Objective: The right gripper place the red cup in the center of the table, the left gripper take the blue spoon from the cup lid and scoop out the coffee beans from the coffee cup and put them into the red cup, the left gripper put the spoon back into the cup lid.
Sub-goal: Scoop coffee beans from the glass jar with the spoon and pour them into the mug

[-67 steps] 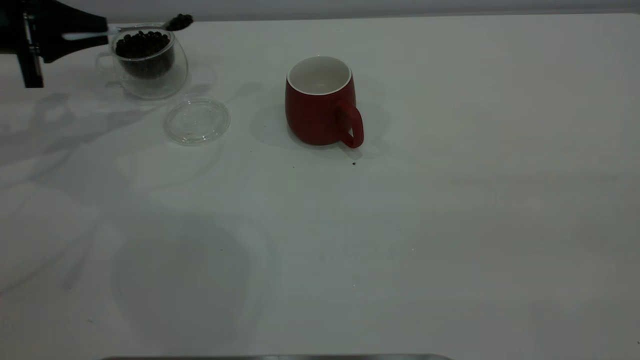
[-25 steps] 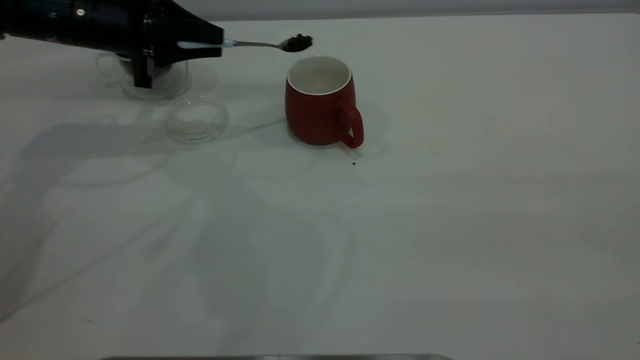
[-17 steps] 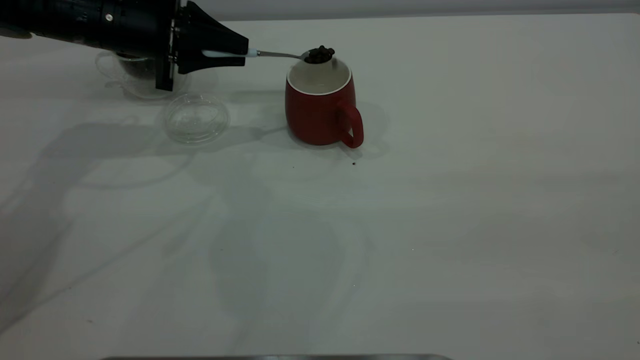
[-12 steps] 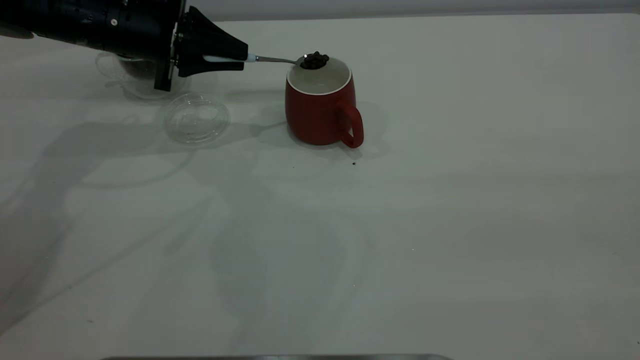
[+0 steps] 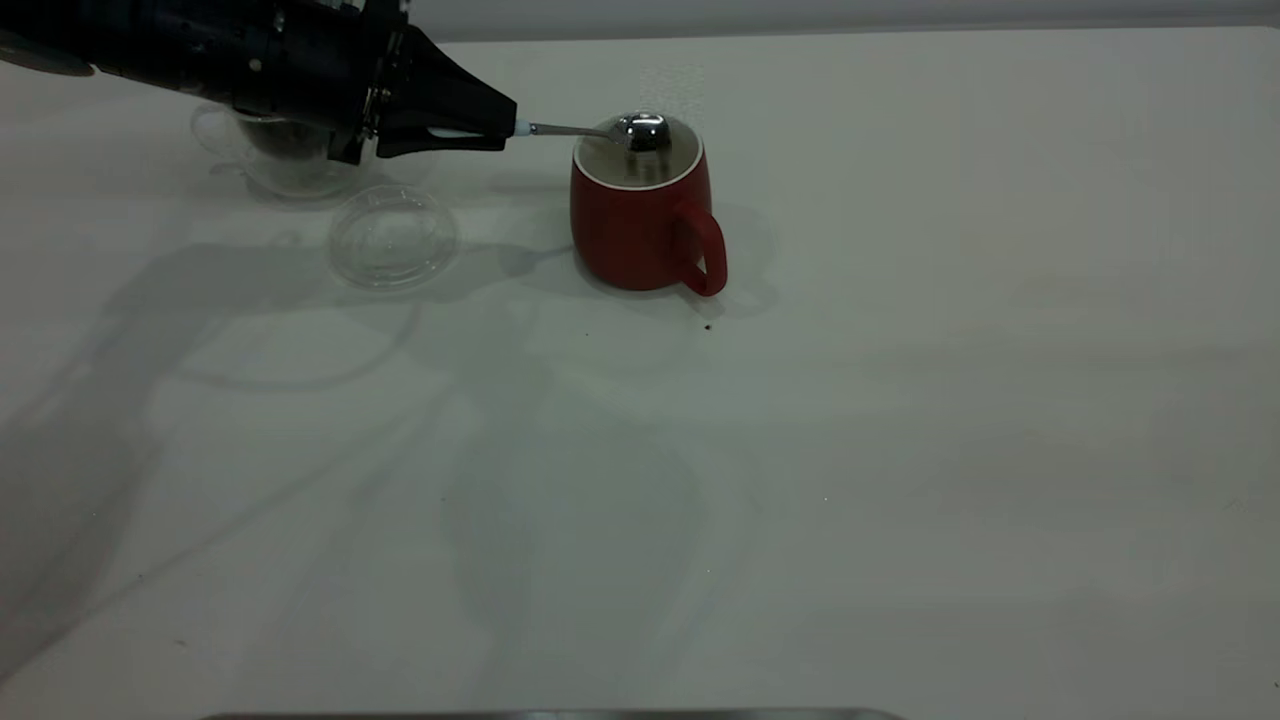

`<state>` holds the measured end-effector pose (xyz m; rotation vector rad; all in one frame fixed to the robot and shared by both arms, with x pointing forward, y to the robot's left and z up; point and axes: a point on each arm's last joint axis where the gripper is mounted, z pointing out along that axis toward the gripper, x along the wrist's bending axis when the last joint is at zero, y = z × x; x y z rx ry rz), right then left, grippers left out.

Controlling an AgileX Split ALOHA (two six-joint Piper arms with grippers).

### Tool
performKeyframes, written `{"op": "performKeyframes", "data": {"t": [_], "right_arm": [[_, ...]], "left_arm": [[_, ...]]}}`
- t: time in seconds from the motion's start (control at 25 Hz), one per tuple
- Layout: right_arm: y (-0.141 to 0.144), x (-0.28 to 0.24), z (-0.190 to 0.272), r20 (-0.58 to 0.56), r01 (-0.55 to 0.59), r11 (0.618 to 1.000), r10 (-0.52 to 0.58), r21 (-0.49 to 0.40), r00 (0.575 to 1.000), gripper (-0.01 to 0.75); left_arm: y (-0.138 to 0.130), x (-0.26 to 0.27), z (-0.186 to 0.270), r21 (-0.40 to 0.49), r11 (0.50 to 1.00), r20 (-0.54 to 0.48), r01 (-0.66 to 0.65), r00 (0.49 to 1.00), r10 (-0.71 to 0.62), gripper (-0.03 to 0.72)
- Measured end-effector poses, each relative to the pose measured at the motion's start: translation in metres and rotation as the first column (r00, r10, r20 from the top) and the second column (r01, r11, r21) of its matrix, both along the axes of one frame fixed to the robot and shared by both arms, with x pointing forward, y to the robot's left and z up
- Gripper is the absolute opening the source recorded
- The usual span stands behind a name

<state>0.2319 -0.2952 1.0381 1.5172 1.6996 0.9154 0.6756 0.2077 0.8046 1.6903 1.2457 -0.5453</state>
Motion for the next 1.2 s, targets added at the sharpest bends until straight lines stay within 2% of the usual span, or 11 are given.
{"op": "performKeyframes", "data": {"t": [0.2, 0.48, 0.8, 1.0, 1.2], "right_arm": [[0.000, 0.000, 0.000, 0.000, 0.000, 1.000, 0.000, 0.000, 1.000, 0.520], [0.000, 0.000, 0.000, 0.000, 0.000, 1.000, 0.000, 0.000, 1.000, 0.520], [0.000, 0.000, 0.000, 0.000, 0.000, 1.000, 0.000, 0.000, 1.000, 0.520], [0.000, 0.000, 0.000, 0.000, 0.000, 1.000, 0.000, 0.000, 1.000, 0.520], [0.000, 0.000, 0.000, 0.000, 0.000, 1.000, 0.000, 0.000, 1.000, 0.520]], "left_arm": [[0.001, 0.002, -0.001, 0.039, 0.999, 0.091, 0.020, 0.996, -0.023, 0.114], [0.002, 0.004, 0.002, 0.056, 0.998, 0.153, 0.035, 0.987, -0.043, 0.114], [0.002, 0.011, 0.033, 0.084, 0.996, 0.271, 0.036, 0.961, -0.058, 0.114], [0.003, 0.012, 0.034, 0.088, 0.996, 0.271, 0.027, 0.961, -0.050, 0.114], [0.004, 0.012, 0.034, 0.068, 0.998, 0.215, -0.005, 0.977, -0.009, 0.114]]}}
